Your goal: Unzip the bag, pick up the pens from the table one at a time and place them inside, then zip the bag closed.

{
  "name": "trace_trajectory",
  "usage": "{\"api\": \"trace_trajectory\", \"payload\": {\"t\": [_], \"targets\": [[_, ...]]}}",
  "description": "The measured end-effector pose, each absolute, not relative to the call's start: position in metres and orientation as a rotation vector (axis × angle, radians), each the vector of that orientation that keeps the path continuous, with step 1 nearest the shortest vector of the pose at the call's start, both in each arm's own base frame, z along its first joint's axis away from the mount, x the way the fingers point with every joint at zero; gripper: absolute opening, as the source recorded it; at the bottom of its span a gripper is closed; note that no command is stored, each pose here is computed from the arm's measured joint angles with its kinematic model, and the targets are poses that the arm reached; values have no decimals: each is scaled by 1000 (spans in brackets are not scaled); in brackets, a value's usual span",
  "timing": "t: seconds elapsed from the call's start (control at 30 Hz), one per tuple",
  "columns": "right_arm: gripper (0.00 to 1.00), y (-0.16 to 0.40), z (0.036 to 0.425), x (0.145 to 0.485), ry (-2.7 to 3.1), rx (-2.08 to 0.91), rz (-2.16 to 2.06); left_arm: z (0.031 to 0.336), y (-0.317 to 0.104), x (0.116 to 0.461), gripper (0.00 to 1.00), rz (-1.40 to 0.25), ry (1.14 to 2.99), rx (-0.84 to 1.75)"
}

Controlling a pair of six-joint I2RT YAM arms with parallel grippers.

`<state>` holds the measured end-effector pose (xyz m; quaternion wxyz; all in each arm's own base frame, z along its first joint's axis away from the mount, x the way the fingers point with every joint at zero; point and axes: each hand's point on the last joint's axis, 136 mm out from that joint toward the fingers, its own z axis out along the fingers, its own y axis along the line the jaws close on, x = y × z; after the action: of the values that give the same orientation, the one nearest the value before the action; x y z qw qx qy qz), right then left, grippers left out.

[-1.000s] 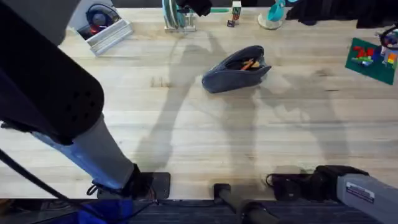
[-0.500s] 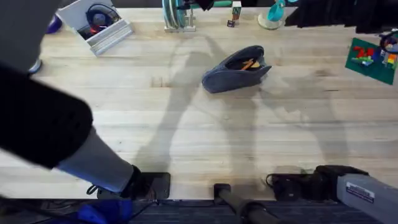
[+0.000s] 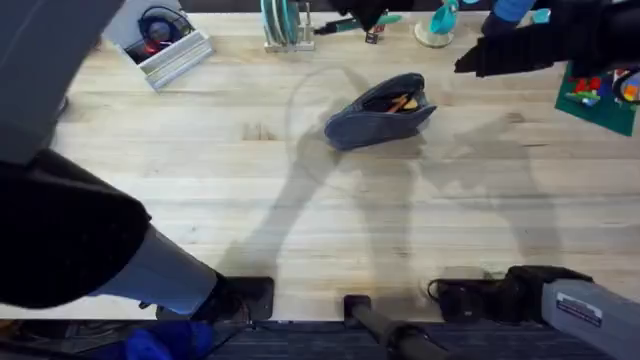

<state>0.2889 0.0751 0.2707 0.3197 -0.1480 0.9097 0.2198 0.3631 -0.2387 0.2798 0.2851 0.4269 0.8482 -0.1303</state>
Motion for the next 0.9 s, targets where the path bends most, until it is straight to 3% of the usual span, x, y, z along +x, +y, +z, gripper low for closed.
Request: {"api": "trace_trajectory", "payload": {"t": [0.43, 0.9], "targets": [[996, 75, 268, 285, 2381, -489, 546, 280, -285, 328, 41, -422, 2245, 1228], [996, 75, 268, 285, 2377, -504, 541, 286, -294, 331, 43, -461, 2203, 1221]]}}
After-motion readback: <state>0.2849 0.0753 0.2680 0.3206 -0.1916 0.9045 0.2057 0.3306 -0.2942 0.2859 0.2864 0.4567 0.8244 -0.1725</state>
